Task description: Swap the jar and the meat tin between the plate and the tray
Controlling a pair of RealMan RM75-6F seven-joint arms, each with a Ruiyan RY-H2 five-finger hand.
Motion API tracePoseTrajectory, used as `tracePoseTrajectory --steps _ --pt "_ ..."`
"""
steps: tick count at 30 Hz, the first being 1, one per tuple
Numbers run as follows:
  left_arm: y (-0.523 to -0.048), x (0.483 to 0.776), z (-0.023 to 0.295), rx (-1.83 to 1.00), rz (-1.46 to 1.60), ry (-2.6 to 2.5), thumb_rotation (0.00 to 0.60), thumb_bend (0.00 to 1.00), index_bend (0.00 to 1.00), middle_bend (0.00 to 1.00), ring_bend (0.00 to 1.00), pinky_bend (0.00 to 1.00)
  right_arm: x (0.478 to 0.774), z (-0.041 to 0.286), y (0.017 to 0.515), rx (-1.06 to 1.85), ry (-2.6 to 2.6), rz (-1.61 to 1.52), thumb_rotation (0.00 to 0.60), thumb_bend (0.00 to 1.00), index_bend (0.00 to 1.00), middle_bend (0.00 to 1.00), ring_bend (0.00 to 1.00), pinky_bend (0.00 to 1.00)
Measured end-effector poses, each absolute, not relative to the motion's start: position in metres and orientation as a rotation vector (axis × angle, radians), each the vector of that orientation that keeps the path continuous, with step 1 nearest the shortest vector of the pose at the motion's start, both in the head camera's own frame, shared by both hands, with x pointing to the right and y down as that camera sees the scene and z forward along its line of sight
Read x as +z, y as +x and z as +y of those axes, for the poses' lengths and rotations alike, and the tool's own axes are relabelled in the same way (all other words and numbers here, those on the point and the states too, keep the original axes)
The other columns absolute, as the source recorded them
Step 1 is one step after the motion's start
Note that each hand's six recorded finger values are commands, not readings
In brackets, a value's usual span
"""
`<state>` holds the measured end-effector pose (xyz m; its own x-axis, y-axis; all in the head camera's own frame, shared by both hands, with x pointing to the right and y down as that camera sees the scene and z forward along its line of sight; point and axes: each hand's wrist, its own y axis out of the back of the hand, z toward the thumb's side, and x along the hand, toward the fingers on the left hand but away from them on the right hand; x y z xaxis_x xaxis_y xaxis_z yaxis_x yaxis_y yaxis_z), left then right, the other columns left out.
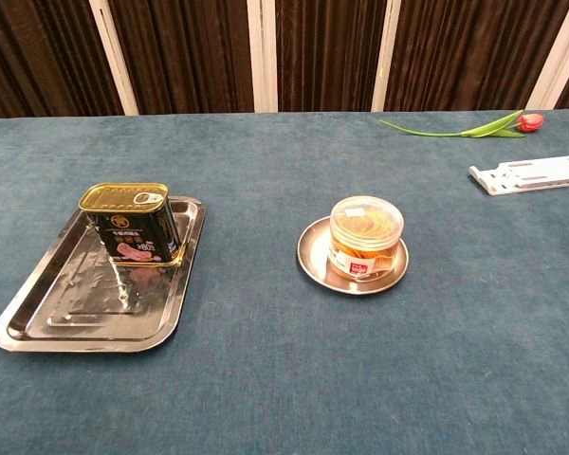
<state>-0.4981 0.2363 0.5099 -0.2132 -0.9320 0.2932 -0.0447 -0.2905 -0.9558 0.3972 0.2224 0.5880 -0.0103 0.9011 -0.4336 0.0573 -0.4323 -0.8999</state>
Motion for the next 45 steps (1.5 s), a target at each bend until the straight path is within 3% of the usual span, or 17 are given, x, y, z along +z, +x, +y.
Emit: tracePoseTrajectory --steps 27,31,36,45 --pt "-0.488 0.509 0.242 -1.571 1.213 -1.308 0.600 0.13 0.14 0.00 0.00 0.18 0.586 0.224 0.386 1.481 -1.641 -1.075 0.600 0.00 0.00 0.00 0.00 0.00" --pt "-0.489 0.509 0.241 -1.568 1.219 -1.298 0.600 0.13 0.14 0.00 0.00 0.15 0.597 0.216 0.367 1.465 -1.722 -1.036 0.600 0.00 0.00 0.00 0.00 0.00" --pt "-0.491 0.509 0.239 -1.563 1.222 -1.290 0.600 0.13 0.14 0.00 0.00 0.01 0.613 0.189 0.327 1.431 -1.827 -0.933 0.600 0.00 0.00 0.00 0.00 0.00" --pt "-0.494 0.510 0.237 -1.557 1.228 -1.314 0.600 0.13 0.14 0.00 0.00 0.00 0.643 0.151 0.243 1.401 -2.003 -0.787 0.600 0.00 0.00 0.00 0.00 0.00"
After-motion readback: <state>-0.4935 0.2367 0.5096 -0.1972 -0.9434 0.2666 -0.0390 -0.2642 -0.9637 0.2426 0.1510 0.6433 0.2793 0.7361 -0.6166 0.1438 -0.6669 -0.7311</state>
